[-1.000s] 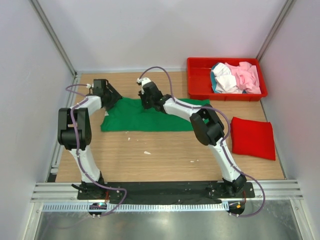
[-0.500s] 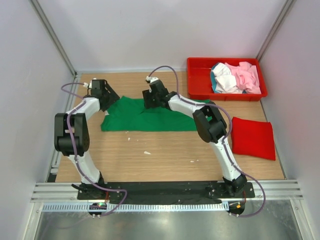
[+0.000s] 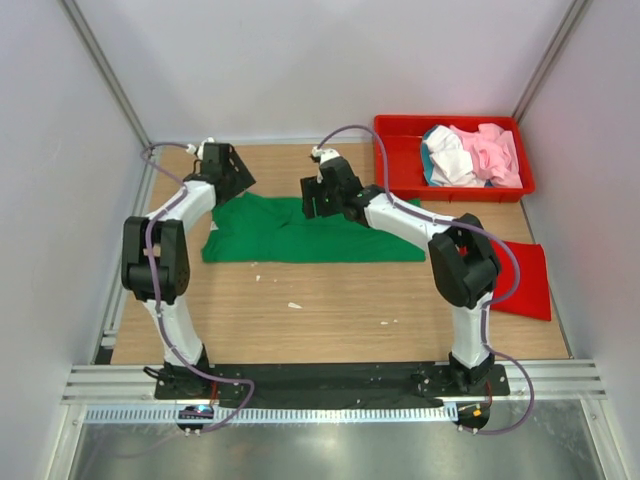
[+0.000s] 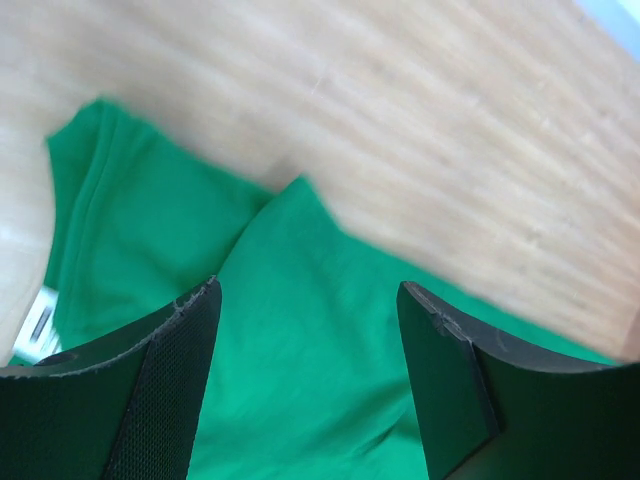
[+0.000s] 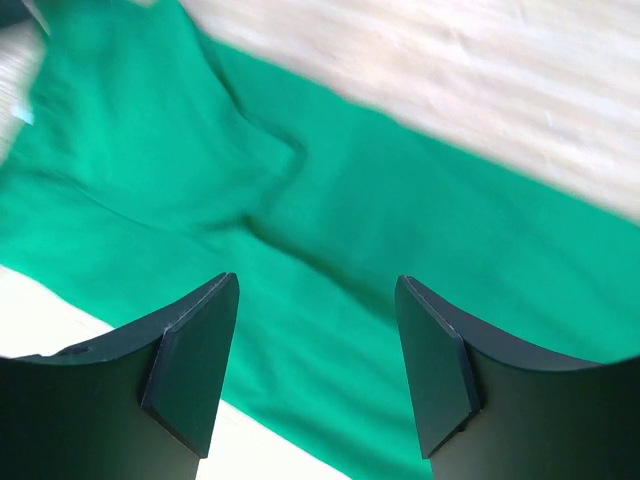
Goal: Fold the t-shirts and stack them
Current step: Fold the tshirt
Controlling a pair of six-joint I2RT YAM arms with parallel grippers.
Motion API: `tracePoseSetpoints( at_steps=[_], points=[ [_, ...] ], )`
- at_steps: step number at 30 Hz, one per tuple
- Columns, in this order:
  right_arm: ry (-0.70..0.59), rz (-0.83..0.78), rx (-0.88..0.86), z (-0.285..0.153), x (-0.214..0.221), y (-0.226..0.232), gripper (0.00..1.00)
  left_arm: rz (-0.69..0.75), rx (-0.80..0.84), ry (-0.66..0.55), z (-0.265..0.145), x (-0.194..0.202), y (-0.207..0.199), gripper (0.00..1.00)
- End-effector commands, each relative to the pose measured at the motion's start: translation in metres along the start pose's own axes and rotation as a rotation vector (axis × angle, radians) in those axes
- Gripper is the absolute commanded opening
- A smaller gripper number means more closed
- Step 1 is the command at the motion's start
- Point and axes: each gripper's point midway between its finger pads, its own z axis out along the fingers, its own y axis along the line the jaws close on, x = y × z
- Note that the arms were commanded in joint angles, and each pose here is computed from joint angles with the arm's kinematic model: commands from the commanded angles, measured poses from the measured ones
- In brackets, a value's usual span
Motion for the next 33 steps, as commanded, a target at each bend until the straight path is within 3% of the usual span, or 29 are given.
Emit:
tracePoseSetpoints(
  at_steps=[1, 12, 18, 23, 24, 33],
  points=[
    [0.02, 0.003, 0.086, -0.005, 0.019, -0.018, 0.7, 0.056, -0.034, -0.076, 0.016, -0.024, -0.018, 0.73],
    [0.031, 0.008, 0.106, -0.015, 0.026, -0.032, 0.7, 0.142, -0.099, 0.006, 0.066, -0.009, -0.013, 0.65],
    [0.044, 0.004, 0.143, -0.014, 0.029, -0.044, 0.7, 0.158, -0.099, 0.027, 0.078, -0.002, -0.01, 0.5],
    [0.048, 0.016, 0.15, -0.014, 0.03, -0.046, 0.7, 0.165, -0.114, 0.021, 0.076, -0.003, -0.008, 0.17],
    [0.046, 0.014, 0.149, -0.015, 0.03, -0.046, 0.7, 0.167, -0.122, 0.012, 0.074, -0.006, -0.007, 0.0],
    [0.038, 0.023, 0.15, -0.017, 0.027, -0.046, 0.7, 0.183, -0.112, -0.036, 0.039, -0.026, -0.012, 0.0]
  ],
)
